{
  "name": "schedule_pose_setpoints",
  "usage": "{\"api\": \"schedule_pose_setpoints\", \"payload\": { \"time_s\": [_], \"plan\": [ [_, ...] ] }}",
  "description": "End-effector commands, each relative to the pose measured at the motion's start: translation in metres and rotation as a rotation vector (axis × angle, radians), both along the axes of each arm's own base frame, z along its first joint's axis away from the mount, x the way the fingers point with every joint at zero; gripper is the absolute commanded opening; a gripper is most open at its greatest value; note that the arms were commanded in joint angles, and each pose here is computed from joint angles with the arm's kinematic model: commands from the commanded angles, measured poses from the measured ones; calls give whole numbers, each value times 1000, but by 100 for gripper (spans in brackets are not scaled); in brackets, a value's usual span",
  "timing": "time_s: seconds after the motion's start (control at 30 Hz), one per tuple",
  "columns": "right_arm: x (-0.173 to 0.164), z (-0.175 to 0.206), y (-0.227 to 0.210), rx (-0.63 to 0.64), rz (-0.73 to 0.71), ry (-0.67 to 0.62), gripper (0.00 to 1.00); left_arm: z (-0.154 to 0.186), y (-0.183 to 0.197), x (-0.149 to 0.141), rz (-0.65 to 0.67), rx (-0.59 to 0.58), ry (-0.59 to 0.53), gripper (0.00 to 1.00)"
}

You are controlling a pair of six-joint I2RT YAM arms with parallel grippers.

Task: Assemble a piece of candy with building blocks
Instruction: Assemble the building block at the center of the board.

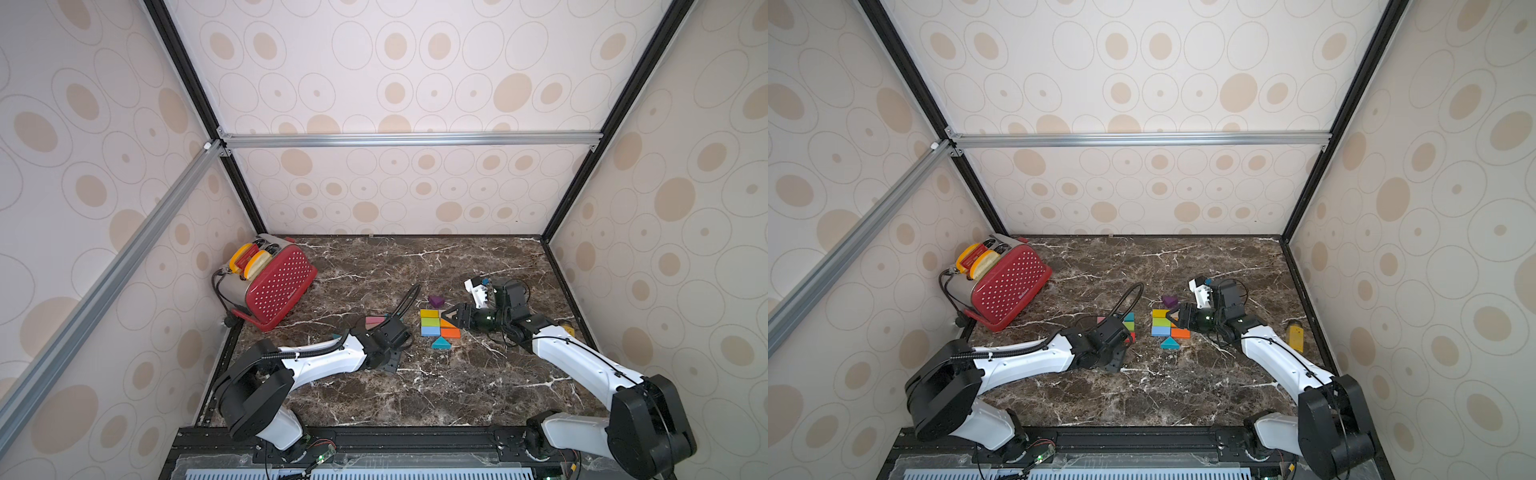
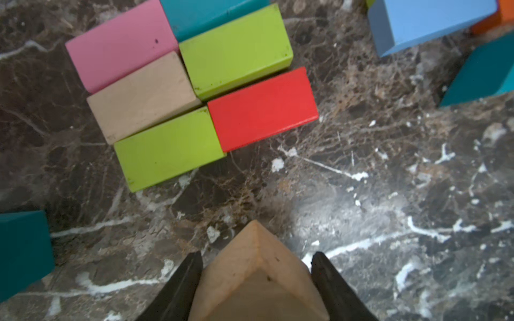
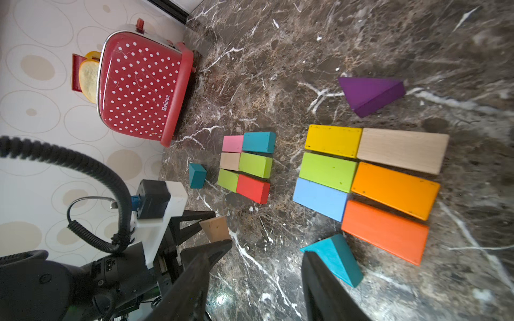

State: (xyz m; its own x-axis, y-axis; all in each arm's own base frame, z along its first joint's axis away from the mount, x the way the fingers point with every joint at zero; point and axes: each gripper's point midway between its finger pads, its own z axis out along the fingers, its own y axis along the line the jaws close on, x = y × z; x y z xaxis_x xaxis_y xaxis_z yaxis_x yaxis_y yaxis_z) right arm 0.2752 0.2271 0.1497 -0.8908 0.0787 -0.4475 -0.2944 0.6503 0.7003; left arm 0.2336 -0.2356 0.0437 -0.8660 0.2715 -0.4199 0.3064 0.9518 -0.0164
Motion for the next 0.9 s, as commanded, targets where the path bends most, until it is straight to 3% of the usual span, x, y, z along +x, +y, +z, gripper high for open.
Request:
{"api": "schedule_pose_setpoints", "payload": {
  "time_s": [0.0, 0.53, 0.87],
  "plan": [
    [-6, 0, -5, -6, 22, -12, 57, 12, -14, 17, 73, -52, -49, 37],
    [-5, -6, -9, 1, 12, 6, 56, -9, 6, 11, 279, -11, 6, 40],
    [-7, -5, -8, 13, 12, 8, 56, -22, 0, 7, 311, -20, 67, 44]
  ]
}}
